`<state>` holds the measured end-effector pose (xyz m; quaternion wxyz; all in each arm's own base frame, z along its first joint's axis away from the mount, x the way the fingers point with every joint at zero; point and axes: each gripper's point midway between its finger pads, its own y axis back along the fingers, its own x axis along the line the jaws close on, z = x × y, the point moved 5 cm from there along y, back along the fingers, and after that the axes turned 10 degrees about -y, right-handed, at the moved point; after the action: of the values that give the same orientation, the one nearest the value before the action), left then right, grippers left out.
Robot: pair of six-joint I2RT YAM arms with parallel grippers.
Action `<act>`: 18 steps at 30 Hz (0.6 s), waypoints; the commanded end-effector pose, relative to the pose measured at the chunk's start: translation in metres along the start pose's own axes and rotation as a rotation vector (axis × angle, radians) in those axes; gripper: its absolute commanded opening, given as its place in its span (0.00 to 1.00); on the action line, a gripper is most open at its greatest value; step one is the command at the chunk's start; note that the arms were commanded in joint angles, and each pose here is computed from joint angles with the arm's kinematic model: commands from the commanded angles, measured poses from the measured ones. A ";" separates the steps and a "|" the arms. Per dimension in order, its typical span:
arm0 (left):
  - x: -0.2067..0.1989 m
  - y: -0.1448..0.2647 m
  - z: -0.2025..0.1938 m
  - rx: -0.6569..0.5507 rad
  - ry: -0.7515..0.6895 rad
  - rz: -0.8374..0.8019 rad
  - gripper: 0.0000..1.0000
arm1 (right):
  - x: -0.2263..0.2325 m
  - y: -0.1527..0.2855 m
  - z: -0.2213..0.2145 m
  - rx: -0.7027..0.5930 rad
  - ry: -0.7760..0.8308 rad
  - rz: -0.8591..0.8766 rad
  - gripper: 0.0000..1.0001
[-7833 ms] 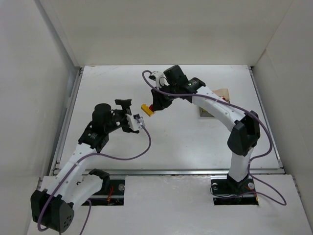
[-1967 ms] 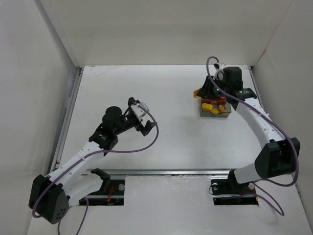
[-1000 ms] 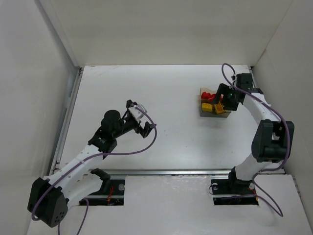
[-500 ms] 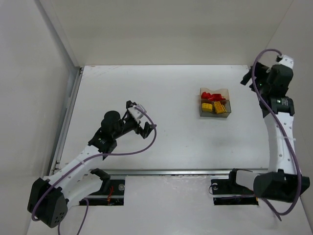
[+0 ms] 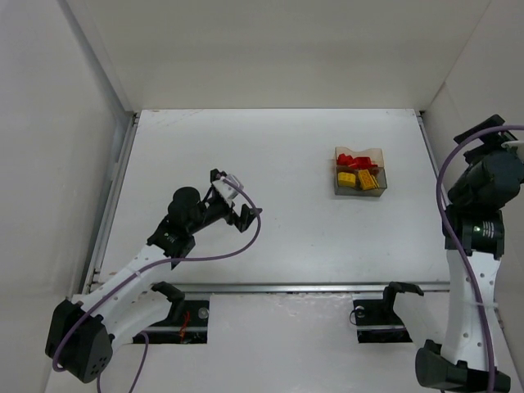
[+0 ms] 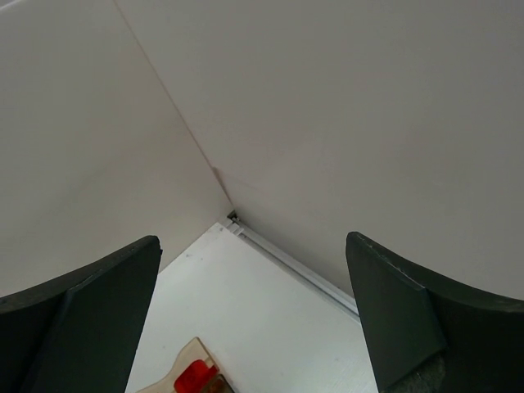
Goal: Sort the legos into containers by color
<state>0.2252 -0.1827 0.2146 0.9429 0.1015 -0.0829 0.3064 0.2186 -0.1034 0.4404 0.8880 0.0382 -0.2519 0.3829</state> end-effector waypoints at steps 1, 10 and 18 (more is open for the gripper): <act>0.000 0.001 0.012 -0.060 -0.003 0.008 1.00 | 0.000 -0.005 -0.003 -0.026 -0.048 -0.017 0.99; -0.002 0.001 0.012 -0.062 0.006 -0.001 1.00 | 0.000 0.002 0.008 -0.064 -0.199 -0.034 0.99; -0.003 0.004 0.013 -0.071 0.012 0.001 1.00 | 0.004 0.004 0.009 -0.055 -0.204 -0.001 0.99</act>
<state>0.2241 -0.1829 0.2169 0.9435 0.0953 -0.0779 0.3076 0.2153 -0.1028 0.4383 0.8723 0.0617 -0.3268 0.3584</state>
